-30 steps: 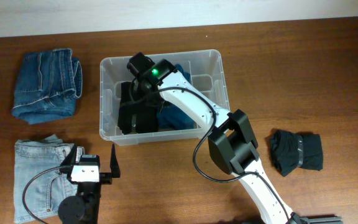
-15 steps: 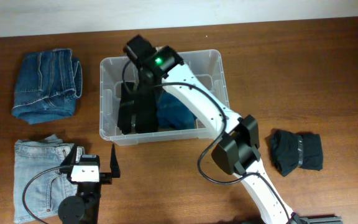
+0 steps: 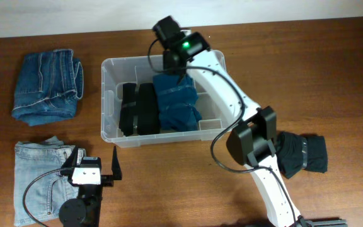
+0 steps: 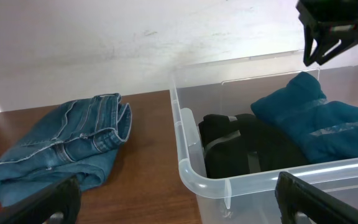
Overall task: Pack container
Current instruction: 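Release the teal garment beside the black one and press it down, then lift the right gripper out of the container toward the right, then lower the right gripper onto the folded black garment on the right, then grasp the black garment with the right gripper and lift it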
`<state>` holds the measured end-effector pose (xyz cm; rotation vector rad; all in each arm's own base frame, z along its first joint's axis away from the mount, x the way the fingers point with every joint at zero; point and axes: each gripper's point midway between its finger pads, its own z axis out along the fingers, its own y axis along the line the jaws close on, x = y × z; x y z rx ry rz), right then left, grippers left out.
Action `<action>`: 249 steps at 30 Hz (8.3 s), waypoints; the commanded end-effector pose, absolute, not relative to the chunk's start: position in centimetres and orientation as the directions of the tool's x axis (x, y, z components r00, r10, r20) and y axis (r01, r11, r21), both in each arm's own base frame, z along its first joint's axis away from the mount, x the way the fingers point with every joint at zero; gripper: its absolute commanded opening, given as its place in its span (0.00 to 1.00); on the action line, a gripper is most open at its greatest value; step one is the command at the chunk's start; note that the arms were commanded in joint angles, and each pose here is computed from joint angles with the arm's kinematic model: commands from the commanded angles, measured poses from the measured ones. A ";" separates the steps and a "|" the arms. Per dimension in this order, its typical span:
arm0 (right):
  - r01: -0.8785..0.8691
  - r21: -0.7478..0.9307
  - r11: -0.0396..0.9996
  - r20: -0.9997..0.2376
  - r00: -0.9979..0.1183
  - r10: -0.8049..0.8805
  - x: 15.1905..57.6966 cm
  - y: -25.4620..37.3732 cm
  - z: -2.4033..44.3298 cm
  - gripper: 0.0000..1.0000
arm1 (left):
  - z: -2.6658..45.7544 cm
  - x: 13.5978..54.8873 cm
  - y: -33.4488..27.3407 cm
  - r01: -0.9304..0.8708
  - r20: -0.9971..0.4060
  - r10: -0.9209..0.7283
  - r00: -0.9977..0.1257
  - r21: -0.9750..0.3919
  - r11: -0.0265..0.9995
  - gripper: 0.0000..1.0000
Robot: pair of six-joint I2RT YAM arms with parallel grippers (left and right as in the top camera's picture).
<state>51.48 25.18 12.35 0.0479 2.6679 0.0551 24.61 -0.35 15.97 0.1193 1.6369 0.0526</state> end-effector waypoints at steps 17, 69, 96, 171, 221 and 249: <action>-0.021 0.073 0.997 -0.318 -0.948 0.003 50.1 25.6 4.8 0.07 | 15.9 24.6 -0.5 0.056 -0.991 0.118 -0.064 0.115 0.992 0.99; 0.280 0.069 0.957 -0.568 -0.778 0.269 35.7 3.7 37.2 0.99 | 15.9 24.6 -0.5 0.056 -0.991 0.118 -0.064 0.115 0.992 1.00; 0.836 -0.141 0.531 -0.028 -0.539 0.842 23.8 -15.4 19.7 0.99 | 15.9 24.6 -0.5 0.056 -0.991 0.118 -0.064 0.115 0.992 0.99; 0.690 0.435 0.579 -0.150 -0.578 0.802 35.6 -7.2 2.7 0.98 | 15.9 24.6 -0.5 0.056 -0.991 0.118 -0.064 0.115 0.992 0.99; 0.103 0.415 0.904 -0.340 -0.904 0.259 38.3 -13.2 5.4 0.98 | 15.8 24.6 -0.5 0.056 -0.991 0.118 -0.064 0.115 0.992 0.99; 0.105 0.612 0.784 -0.219 -0.930 0.295 37.5 -10.4 1.4 0.98 | 15.8 24.6 -0.5 0.056 -0.991 0.118 -0.064 0.115 0.992 0.99</action>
